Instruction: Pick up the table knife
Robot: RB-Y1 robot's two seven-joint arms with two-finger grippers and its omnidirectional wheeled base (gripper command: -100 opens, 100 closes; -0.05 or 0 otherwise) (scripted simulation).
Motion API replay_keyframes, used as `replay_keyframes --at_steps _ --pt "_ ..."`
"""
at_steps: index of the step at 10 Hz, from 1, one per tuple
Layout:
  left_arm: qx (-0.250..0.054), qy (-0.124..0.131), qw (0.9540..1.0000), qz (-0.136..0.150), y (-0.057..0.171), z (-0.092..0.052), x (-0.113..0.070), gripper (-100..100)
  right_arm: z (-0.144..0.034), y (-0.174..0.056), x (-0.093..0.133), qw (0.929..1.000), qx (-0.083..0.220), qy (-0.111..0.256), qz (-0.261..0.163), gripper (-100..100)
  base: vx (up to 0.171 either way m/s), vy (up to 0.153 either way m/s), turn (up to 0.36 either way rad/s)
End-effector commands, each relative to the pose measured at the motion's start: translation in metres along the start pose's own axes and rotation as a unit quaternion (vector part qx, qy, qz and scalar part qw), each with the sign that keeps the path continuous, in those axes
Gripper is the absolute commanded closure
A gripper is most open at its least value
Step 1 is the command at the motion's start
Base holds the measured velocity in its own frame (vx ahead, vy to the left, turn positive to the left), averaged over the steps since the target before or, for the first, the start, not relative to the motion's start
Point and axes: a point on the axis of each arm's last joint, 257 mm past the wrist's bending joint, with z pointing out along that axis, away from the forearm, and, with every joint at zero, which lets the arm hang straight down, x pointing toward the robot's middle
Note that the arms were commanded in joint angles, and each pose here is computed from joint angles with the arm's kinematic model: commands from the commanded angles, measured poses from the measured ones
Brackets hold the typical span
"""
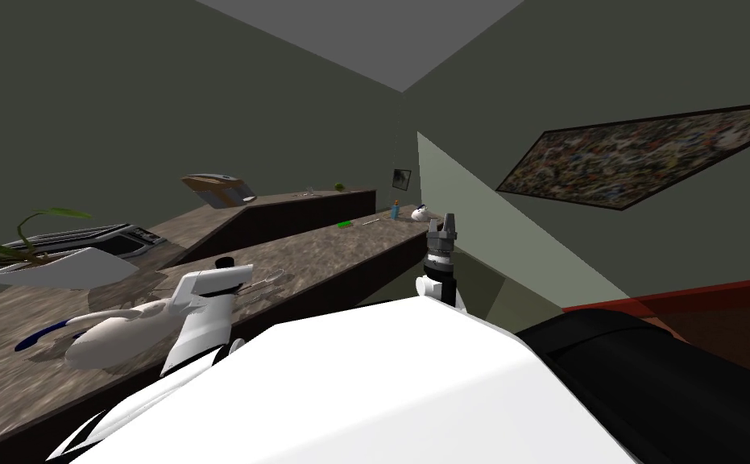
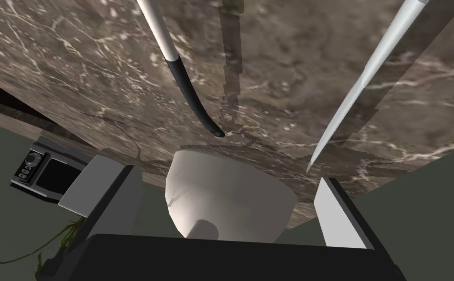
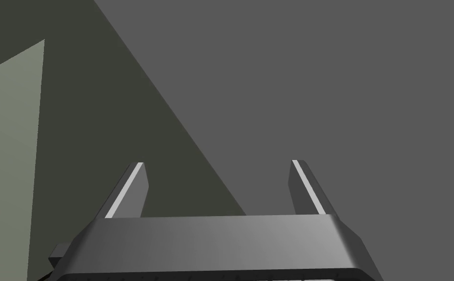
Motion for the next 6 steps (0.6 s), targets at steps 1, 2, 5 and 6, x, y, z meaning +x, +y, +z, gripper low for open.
replay_keyframes --at_steps 1,2,5,6 --pt "-0.029 0.010 0.9995 0.006 0.010 0.001 0.008 -100 0.000 0.000 0.000 1.0000 0.000 0.000 0.000 0 0.021 -0.012 -0.017" --pt "-0.036 0.011 0.9993 0.006 0.014 0.001 0.008 -100 0.000 0.000 0.000 1.0000 0.000 0.000 0.000 0 0.017 -0.007 -0.009" --pt "-0.082 0.026 0.9962 0.015 0.031 -0.001 0.020 -100 0.000 0.000 0.000 1.0000 0.000 0.000 0.000 0 0.016 -0.006 -0.010" --pt "-0.085 0.027 0.9959 0.015 0.033 -0.001 0.020 -100 0.000 0.000 0.000 1.0000 0.000 0.000 0.000 0 0.013 -0.005 -0.006"
